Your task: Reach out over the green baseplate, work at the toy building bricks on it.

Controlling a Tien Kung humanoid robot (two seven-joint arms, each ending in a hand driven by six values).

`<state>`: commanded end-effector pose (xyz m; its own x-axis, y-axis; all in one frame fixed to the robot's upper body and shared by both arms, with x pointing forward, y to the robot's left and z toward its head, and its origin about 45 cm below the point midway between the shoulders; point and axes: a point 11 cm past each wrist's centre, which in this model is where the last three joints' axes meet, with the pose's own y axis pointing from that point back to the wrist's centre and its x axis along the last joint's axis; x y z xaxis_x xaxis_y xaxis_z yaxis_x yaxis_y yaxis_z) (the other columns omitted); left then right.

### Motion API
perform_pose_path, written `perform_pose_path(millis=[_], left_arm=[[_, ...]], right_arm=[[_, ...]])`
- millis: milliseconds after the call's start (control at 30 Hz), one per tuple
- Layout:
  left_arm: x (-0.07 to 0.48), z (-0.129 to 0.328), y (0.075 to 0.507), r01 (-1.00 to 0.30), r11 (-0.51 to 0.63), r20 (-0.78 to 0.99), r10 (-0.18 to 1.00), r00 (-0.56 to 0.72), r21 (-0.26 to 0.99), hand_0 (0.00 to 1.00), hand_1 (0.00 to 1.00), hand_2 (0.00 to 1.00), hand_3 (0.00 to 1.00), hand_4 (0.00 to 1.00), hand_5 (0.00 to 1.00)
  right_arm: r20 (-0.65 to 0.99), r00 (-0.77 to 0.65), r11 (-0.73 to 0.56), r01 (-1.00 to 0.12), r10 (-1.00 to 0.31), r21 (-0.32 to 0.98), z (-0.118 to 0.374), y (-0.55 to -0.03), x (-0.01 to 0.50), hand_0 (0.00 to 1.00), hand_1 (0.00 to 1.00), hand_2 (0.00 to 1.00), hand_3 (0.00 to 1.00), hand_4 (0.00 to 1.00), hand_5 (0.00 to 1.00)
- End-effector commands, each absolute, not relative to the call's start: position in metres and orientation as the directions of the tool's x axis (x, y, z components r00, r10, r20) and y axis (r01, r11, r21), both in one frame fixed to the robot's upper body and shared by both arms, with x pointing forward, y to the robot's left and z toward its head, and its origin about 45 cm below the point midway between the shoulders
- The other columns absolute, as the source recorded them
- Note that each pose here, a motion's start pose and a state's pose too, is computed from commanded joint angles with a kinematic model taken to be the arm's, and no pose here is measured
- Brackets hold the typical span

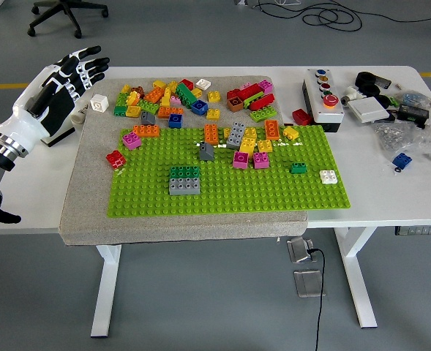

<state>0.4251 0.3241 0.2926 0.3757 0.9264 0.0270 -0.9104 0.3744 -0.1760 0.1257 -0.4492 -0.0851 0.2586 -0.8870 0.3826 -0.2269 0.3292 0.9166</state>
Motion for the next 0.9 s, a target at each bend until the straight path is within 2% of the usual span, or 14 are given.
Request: perform_pose_path(millis=[900], left_arm=[[0.428, 0.318, 0.341, -0.924, 0.32, 0.089, 0.947, 0.308, -0.212, 0.92, 0.907, 0.848, 0.881, 0.984, 0.747]], right_arm=[[0.38, 0.229, 0.333, -0.22, -0.896, 0.917, -0.088, -0.445, 0.121, 0.747, 0.643, 0.678, 0.606, 0.81, 0.531]])
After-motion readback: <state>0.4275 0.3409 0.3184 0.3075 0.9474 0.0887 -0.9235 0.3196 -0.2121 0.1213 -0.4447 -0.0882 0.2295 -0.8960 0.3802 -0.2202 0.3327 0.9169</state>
